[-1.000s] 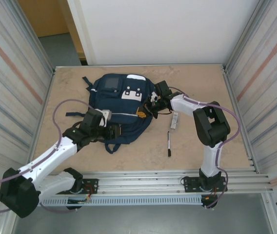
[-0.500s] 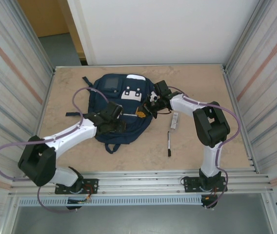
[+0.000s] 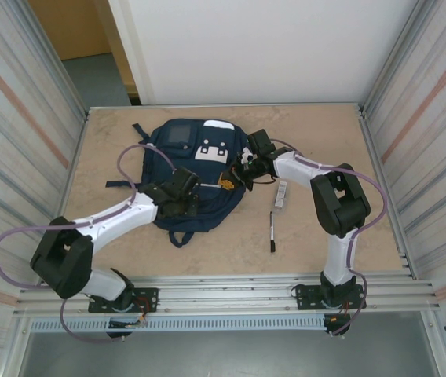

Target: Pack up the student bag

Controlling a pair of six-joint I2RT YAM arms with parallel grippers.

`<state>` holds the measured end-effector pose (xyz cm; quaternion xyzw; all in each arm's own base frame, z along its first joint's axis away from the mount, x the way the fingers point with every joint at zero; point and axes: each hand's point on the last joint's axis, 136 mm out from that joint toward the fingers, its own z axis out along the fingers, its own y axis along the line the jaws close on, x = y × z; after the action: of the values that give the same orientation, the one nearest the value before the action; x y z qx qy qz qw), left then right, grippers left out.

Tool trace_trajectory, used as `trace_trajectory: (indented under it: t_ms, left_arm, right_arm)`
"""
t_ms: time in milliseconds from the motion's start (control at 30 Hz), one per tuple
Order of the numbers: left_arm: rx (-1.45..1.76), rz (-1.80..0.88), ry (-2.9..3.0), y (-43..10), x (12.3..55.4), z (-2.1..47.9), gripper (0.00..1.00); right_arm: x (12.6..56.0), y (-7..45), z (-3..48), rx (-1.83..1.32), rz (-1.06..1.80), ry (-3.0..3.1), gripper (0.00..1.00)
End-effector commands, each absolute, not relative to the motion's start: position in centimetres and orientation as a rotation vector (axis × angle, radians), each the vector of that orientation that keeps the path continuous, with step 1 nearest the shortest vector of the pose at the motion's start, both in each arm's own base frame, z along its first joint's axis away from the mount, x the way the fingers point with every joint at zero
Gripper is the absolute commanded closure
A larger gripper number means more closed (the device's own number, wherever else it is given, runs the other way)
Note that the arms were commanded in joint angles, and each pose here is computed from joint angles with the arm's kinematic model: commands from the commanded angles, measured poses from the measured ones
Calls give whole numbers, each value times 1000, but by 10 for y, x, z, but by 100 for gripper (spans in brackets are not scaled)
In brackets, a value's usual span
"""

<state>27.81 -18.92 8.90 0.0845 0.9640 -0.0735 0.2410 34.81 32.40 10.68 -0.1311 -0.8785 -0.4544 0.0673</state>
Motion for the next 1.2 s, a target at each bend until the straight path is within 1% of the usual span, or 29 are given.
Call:
trace_trajectory:
  t_ms: [0, 67, 167, 267, 300, 333, 367, 400, 433, 500, 567, 633, 667, 733, 767, 800, 867, 900, 933, 1000, 1133, 1167]
  left_arm:
    - [241, -92, 2628, -162, 273, 94, 100]
    - [214, -85, 2630, -148, 271, 95, 100]
    - [211, -115, 2563, -140, 270, 100, 100]
    - [219, -135, 2503, -139, 271, 111, 100]
    - [232, -151, 2497, -141, 271, 113, 100]
    - [236, -193, 2498, -147, 269, 115, 100]
    - [236, -260, 2502, -156, 268, 115, 100]
    - [246, -305, 2497, -165, 268, 116, 100]
    - [246, -299, 2491, -171, 269, 116, 100]
    - [306, -254, 2472, -185, 269, 121, 100]
    - [339, -295, 2450, -203, 268, 130, 100]
    - [336, -409, 2427, -220, 267, 139, 100]
    - [319, -469, 2420, -227, 266, 143, 100]
    - [308, -557, 2398, -239, 265, 152, 100]
    - [307, -574, 2390, -243, 264, 155, 100]
    - [316, -592, 2375, -249, 264, 160, 100]
    - [345, -604, 2345, -260, 262, 165, 100]
    - [369, -596, 2335, -266, 261, 167, 100]
    - [405, -586, 2327, -272, 260, 169, 100]
    - [447, -565, 2316, -281, 257, 171, 100]
    - [469, -636, 2286, -297, 250, 173, 100]
    - [468, -652, 2286, -299, 248, 173, 100]
  right_arm:
    - [363, 319, 131, -300, -1445, -2675, 96]
    - [377, 305, 130, -319, -1417, -2748, 97]
    - [393, 286, 130, -359, -1383, -2787, 97]
    - [402, 263, 127, -377, -1291, -2884, 94]
    - [406, 257, 126, -400, -1272, -2901, 90]
    - [407, 252, 125, -426, -1258, -2908, 78]
    - [407, 251, 125, -436, -1251, -2912, 64]
    - [405, 251, 126, -433, -1252, -2917, 54]
    - [402, 253, 128, -410, -1257, -2932, 45]
    - [396, 253, 139, -365, -1287, -2987, 38]
    - [390, 238, 148, -391, -1249, -3098, 33]
    - [378, 219, 150, -436, -1105, -3202, 29]
    - [367, 214, 152, -449, -1024, -3233, 29]
    - [342, 224, 150, -499, -976, -3222, 28]
    - [331, 227, 147, -598, -934, -3204, 28]
    - [318, 236, 147, -656, -939, -3165, 27]
    - [301, 260, 156, -668, -1029, -3105, 26]
    - [294, 267, 158, -731, -1036, -3083, 22]
    - [291, 271, 161, -798, -1043, -3068, 19]
    - [292, 276, 165, -859, -1036, -3078, 19]
    - [297, 284, 158, -984, -1011, -3011, 21]
    - [297, 286, 155, -1004, -1014, -2987, 24]
